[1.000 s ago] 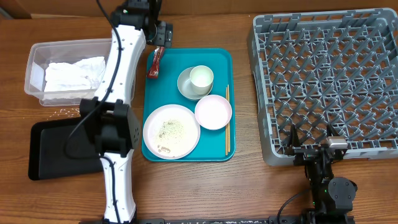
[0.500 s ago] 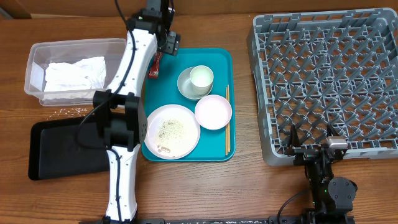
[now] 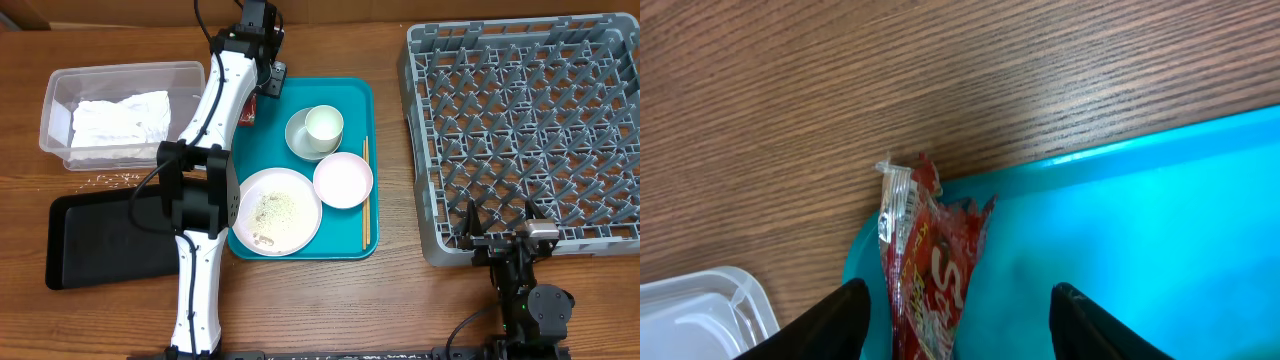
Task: Sort waste into correct bins and load items into the dishwasher
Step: 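Reach the left gripper to the red snack wrapper and grasp it, then carry the red wrapper into the clear bin and release it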
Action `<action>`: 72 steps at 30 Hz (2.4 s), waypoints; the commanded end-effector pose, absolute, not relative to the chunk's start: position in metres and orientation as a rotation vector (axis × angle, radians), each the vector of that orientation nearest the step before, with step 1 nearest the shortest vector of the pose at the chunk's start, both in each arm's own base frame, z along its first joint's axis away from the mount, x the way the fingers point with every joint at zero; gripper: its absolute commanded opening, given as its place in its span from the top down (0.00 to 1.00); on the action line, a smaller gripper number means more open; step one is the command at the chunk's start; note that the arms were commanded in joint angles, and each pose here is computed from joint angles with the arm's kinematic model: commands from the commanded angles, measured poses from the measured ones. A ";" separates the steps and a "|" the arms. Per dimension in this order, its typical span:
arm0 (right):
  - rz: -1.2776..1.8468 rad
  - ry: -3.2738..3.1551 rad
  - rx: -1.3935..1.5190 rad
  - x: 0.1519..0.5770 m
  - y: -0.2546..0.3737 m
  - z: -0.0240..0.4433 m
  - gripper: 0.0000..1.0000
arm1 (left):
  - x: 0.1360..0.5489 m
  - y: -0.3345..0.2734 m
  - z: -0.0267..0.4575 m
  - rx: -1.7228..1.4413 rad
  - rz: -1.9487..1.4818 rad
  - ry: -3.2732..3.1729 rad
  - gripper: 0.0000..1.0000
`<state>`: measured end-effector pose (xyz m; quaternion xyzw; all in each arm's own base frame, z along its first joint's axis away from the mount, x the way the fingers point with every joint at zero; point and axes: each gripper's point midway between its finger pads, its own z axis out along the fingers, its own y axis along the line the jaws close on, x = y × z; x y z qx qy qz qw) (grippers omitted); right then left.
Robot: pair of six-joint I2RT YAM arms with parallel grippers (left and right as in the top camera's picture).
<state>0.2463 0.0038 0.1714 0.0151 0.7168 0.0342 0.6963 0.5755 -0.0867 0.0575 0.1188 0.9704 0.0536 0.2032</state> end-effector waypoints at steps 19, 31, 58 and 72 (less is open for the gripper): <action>0.063 1.594 0.036 0.246 0.001 0.170 0.00 | 0.581 -0.078 0.113 0.195 0.200 2.622 0.96; 0.063 1.594 0.036 0.246 0.001 0.170 0.00 | 0.545 0.028 0.297 -0.781 0.198 2.126 0.96; 0.063 1.594 0.036 0.246 0.001 0.170 0.00 | 0.484 0.159 0.227 -1.484 -0.064 2.193 0.22; 0.063 1.594 0.036 0.246 0.001 0.170 0.00 | 0.395 0.251 0.334 -1.598 0.247 1.779 0.00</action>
